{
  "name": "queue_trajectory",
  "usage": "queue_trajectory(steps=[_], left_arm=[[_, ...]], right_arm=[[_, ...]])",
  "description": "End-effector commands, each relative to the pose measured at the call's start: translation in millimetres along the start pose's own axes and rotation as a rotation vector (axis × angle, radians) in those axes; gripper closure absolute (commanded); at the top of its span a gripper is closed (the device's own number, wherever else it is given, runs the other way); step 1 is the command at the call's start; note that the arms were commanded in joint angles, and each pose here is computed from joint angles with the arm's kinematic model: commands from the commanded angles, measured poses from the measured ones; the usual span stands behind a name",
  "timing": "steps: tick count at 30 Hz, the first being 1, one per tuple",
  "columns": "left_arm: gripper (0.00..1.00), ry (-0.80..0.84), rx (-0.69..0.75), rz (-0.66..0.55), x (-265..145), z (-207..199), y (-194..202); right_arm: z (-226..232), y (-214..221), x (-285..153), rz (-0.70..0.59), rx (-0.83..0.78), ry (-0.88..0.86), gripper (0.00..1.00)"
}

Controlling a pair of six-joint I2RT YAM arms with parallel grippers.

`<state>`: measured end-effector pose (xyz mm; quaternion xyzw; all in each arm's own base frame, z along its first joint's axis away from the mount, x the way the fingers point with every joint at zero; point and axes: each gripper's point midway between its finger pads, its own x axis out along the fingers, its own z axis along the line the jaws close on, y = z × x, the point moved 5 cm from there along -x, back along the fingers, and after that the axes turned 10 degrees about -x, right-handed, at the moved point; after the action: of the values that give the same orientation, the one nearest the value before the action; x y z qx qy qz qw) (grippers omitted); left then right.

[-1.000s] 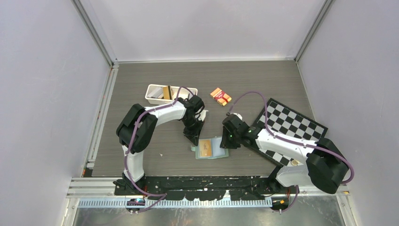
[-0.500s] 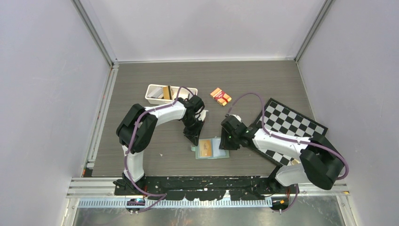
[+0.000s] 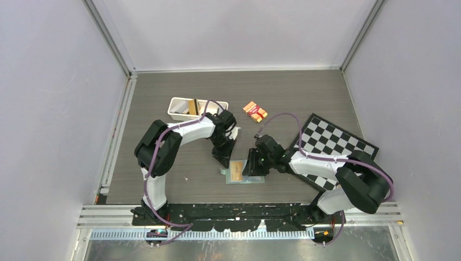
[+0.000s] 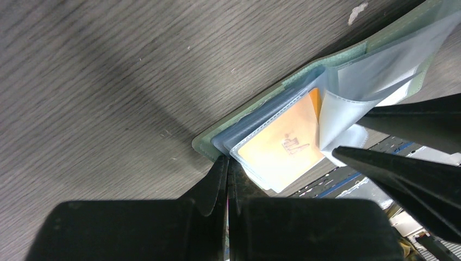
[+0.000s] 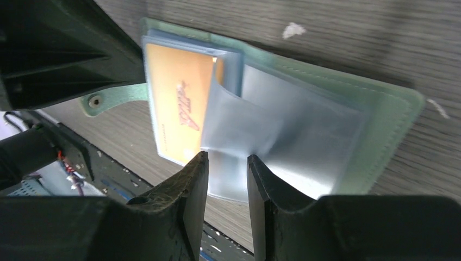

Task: Put the credit cards into the card holder
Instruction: Pick up the card holder from the center of the board.

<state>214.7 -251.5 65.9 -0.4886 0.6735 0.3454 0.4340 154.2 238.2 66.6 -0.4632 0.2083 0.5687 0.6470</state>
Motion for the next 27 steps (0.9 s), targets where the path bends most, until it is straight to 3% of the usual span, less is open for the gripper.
queue_trajectory(steps=[1, 10, 17, 20, 27], left_arm=[[1.00, -0.061, 0.021, -0.005, 15, 10, -5], [1.00, -0.061, 0.020, -0.002, 17, 11, -5], [1.00, -0.060, 0.020, -0.003, 17, 10, -5], [1.00, -0.062, 0.025, -0.015, 14, 10, -6], [1.00, 0.020, 0.055, -0.083, -2, -5, -9]], right_arm=[[18, -3, 4, -0.010, 0.006, -0.129, 0.62], [42, -19, -20, -0.106, -0.010, -0.258, 0.62], [44, -20, -14, -0.099, 0.001, -0.275, 0.62], [40, -27, -24, -0.150, -0.026, -0.213, 0.61], [-7, -29, -42, -0.205, -0.072, 0.155, 0.47]])
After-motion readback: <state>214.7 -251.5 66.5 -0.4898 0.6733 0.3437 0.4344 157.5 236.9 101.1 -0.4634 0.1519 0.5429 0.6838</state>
